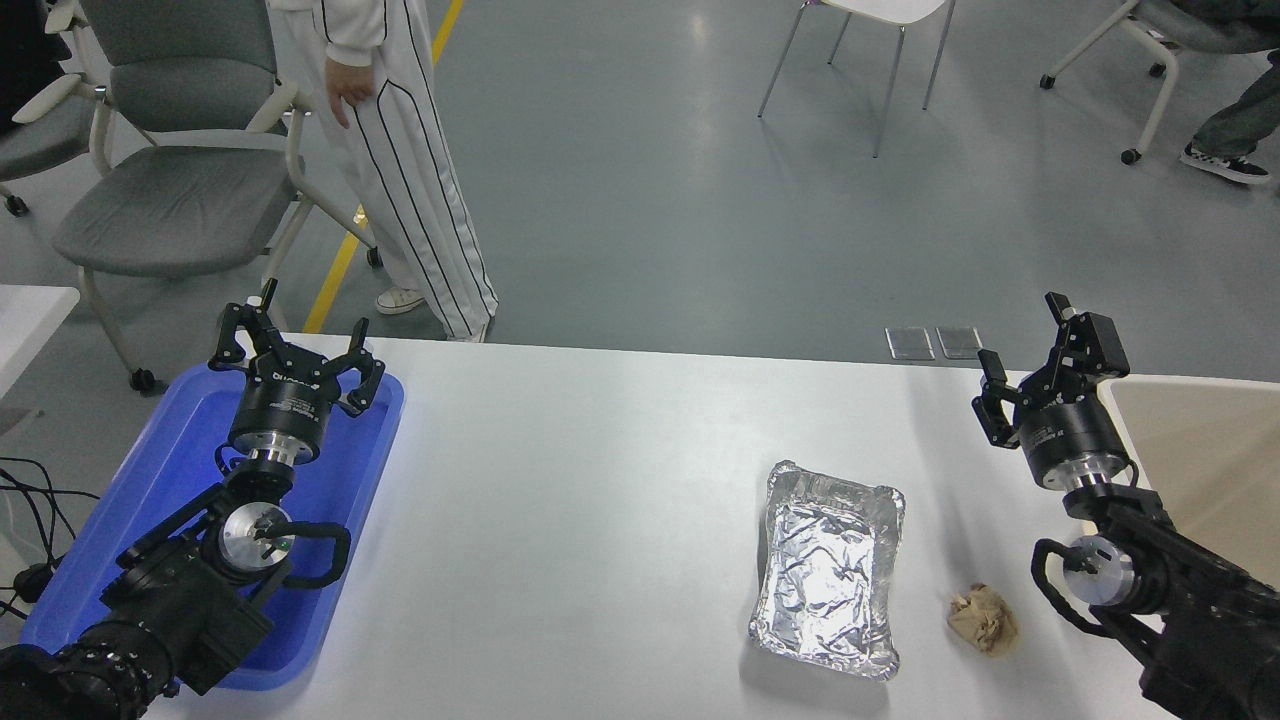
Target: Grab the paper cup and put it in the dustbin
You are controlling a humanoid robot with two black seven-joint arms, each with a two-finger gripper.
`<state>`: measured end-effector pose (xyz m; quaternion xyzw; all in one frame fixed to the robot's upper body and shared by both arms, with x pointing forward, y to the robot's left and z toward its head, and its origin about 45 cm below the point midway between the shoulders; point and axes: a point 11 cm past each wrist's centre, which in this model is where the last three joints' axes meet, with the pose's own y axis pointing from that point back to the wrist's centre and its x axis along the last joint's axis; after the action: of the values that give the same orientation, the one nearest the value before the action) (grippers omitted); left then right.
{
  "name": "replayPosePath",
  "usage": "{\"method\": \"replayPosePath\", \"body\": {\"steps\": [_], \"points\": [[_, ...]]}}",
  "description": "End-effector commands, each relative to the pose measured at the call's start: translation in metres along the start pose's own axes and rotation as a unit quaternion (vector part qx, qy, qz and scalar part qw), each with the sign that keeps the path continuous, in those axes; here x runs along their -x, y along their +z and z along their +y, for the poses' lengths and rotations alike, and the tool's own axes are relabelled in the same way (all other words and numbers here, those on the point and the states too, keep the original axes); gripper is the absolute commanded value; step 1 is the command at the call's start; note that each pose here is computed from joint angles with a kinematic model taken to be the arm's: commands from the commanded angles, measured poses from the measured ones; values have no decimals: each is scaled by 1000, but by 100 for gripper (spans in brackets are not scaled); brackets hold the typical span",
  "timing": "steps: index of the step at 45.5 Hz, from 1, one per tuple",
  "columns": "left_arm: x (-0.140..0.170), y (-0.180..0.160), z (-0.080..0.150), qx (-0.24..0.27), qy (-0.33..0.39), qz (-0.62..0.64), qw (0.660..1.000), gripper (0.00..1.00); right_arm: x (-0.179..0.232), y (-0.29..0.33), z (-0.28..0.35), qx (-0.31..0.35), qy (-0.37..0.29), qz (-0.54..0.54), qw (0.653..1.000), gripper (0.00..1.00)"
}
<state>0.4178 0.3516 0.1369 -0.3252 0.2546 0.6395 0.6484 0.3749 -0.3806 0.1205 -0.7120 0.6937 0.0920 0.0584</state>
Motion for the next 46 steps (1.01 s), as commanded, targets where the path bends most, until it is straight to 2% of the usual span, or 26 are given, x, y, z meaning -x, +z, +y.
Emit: {"method": "replayPosePath", "body": {"steps": [1,15,25,46], "points": [[0,0,0,0,0,0,1000,100,-21,-5,8,51,-37,91,994,100],[0,0,0,0,0,0,1000,100,-45,-20,14,114,-69,183,974,100],[0,0,0,0,0,0,1000,100,-48,-33,10,166,-130,287,934,100],[0,0,0,0,-1,0,1000,100,-21,-61,9,233,-232,376,866,100]]}}
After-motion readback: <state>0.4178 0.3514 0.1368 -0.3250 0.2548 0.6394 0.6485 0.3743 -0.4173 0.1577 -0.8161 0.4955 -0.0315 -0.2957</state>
